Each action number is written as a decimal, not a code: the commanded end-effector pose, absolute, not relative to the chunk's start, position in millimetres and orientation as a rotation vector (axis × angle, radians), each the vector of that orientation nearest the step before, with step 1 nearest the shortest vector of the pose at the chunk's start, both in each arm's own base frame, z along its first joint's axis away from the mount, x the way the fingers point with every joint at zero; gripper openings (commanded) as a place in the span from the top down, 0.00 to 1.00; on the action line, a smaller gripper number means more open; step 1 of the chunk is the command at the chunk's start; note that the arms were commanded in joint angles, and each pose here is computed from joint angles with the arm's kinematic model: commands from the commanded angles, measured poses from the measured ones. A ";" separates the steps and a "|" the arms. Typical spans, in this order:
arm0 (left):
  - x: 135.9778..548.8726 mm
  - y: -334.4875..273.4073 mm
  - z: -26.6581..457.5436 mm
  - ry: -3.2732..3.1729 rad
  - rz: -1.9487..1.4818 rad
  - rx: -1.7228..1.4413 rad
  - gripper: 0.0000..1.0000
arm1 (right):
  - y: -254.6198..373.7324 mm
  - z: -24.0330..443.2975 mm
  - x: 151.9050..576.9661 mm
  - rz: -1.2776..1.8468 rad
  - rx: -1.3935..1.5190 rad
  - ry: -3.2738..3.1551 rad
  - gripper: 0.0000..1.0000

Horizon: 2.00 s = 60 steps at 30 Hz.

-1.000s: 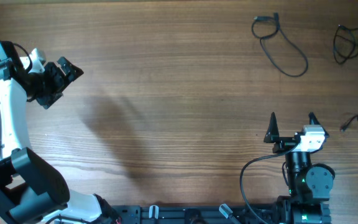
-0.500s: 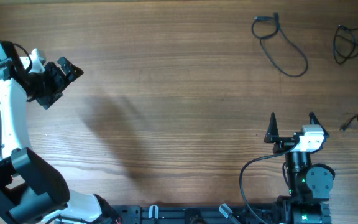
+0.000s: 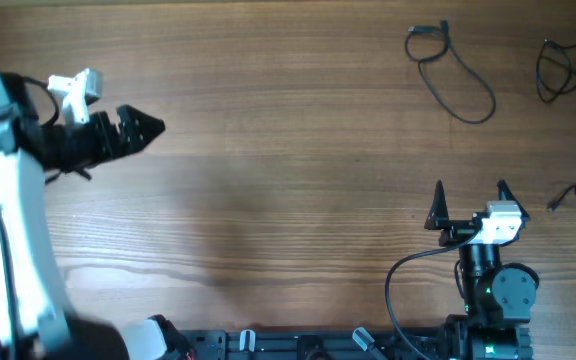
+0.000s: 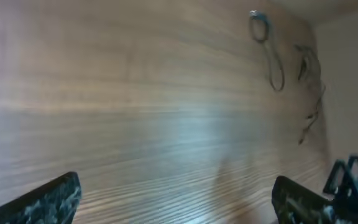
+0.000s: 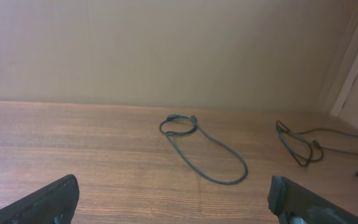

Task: Untangle cables

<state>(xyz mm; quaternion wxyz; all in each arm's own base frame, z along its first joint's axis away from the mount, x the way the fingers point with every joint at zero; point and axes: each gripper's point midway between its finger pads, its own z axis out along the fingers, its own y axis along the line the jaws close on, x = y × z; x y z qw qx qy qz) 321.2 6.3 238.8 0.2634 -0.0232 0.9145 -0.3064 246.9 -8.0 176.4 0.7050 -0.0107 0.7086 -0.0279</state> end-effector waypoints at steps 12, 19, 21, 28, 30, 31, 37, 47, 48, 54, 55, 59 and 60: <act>112.4 -84.6 383.4 1.902 -0.434 0.234 0.00 | -4.5 175.8 246.7 -0.059 -0.048 1.566 0.00; 33.8 -118.9 376.3 1.738 -0.443 0.261 0.00 | -4.5 175.8 246.7 -0.059 -0.048 1.566 0.00; 13.7 -125.0 375.1 1.664 -0.402 0.305 0.00 | -4.5 175.8 246.7 -0.059 -0.048 1.566 0.00; -3.8 -116.5 375.8 1.530 -0.381 0.249 0.01 | -4.5 175.8 246.7 -0.059 -0.049 1.566 0.00; 22.2 -105.3 376.0 1.528 -0.445 0.231 0.00 | -4.5 175.8 246.7 -0.059 -0.049 1.566 0.00; 36.5 -101.8 374.5 1.521 -0.460 0.251 0.00 | -4.5 175.8 246.7 -0.059 -0.049 1.566 0.00; 125.8 -90.0 340.5 1.487 -0.551 0.287 0.00 | -4.5 175.8 246.7 -0.059 -0.049 1.566 0.00; 208.7 -71.9 261.6 1.407 -0.607 0.171 0.00 | -4.5 175.8 246.7 -0.059 -0.049 1.566 0.00; 212.4 -70.0 253.6 1.425 -0.605 0.150 0.00 | -4.5 175.8 246.7 -0.059 -0.049 1.566 0.00; 238.7 -37.7 199.6 1.543 -0.452 -0.118 0.00 | -4.5 175.8 246.7 -0.059 -0.048 1.566 0.00; 240.8 -34.9 191.5 1.555 -0.438 -0.135 0.00 | -4.5 175.8 246.7 -0.059 -0.049 1.566 0.00; 245.0 -21.8 157.6 1.641 -0.365 -0.206 0.00 | -4.5 175.8 246.7 -0.059 -0.048 1.566 0.00; 245.1 -20.0 157.0 1.644 -0.327 -0.183 0.00 | -4.5 175.8 246.7 -0.059 -0.049 1.566 0.00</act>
